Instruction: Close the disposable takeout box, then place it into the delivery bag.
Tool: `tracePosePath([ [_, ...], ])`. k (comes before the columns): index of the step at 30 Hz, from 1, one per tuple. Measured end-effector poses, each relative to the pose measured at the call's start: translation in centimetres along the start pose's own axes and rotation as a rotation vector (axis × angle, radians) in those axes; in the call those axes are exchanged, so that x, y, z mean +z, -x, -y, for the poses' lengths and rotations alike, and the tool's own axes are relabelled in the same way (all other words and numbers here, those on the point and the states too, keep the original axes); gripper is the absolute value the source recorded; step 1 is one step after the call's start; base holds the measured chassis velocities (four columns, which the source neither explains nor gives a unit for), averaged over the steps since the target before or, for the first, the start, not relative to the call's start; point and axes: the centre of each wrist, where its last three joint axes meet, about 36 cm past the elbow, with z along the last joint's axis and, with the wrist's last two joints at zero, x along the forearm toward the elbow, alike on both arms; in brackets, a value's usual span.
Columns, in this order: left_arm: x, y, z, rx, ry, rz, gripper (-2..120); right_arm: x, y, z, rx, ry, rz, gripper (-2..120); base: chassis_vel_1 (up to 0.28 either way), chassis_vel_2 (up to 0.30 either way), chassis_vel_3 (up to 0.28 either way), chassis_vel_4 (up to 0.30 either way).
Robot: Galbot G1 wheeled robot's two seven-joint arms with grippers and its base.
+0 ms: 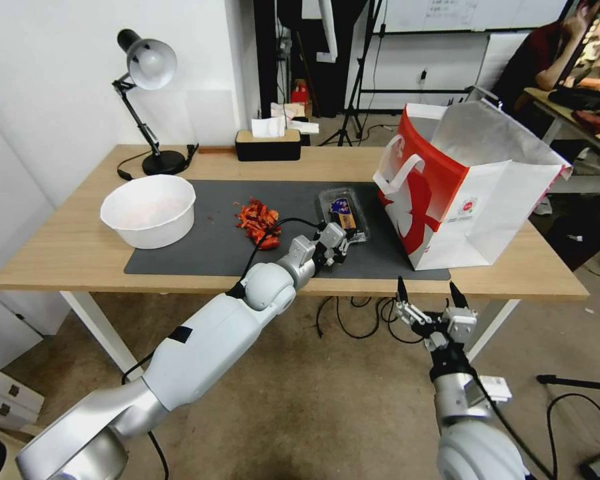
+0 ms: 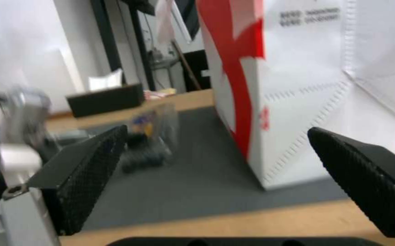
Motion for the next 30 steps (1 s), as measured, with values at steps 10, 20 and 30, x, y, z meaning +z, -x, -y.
tracePosePath([
  [10,0.5,-0.8,-1.1,-0.001,0.024,-0.021,0,-4.5,5.6,-0.2,-0.076,0.296,-0.054,100,0.0,0.0,0.0,0.0],
  [20,0.7,-1.1,-1.3,0.007,0.034,-0.029,0,-6.8,9.1,-1.4,-0.123,0.573,-0.175,100,0.0,0.0,0.0,0.0],
  [30,0.8,-1.0,-0.9,0.015,0.029,-0.028,0,-8.2,11.1,-2.8,-0.156,0.653,-0.235,100,0.0,0.0,0.0,0.0],
])
